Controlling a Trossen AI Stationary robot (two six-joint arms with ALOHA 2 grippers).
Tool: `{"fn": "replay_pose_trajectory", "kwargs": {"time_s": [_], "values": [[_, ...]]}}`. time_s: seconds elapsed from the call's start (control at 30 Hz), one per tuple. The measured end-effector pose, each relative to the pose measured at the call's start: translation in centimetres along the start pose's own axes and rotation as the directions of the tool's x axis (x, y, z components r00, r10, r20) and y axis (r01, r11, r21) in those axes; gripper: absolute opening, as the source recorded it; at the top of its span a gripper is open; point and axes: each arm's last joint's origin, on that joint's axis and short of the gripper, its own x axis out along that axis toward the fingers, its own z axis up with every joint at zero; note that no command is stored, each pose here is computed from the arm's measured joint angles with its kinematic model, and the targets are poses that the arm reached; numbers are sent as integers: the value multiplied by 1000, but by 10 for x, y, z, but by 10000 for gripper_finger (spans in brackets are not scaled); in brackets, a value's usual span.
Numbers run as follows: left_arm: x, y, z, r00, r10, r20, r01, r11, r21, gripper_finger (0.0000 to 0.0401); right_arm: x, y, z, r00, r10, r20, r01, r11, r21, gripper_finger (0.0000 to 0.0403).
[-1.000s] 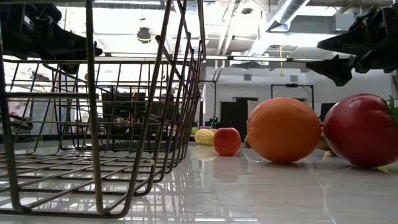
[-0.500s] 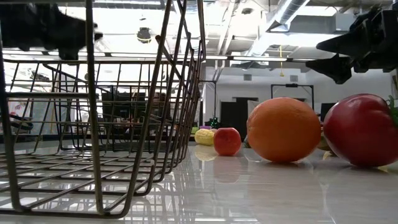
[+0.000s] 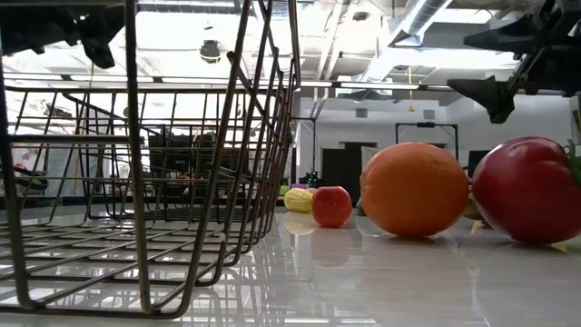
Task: Sort produce into baskets
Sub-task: Put the bottom red pepper into the black wire basket
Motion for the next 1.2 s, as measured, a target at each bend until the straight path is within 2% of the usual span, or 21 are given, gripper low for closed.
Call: {"fn": "replay_pose_trajectory", "kwargs": {"time_s": [0.2, 0.4, 0.53, 0.87, 1.03, 1.2], "values": [[0, 0, 7, 998, -5, 62, 4, 1000, 18, 137, 0, -1, 4, 995, -80, 64, 80, 997, 9, 368], [1, 2, 19, 995, 44, 89, -48, 998, 44, 137, -1, -4, 6, 976, -186, 111, 185, 983, 19, 368], [1, 1, 21, 995, 12, 102, -18, 998, 66, 137, -1, -7, 3, 967, -233, 101, 233, 972, 10, 368], [1, -1, 22, 994, -30, 109, 25, 999, 45, 137, 0, -6, 1, 980, -191, 56, 192, 981, -5, 368], [1, -3, 22, 987, -115, 110, 103, 988, 114, 137, 1, -4, 5, 991, -120, 55, 122, 992, -31, 366], [1, -4, 19, 987, -133, 88, 116, 977, 179, 137, 6, -8, 4, 975, -217, -46, 214, 974, -69, 342]]}}
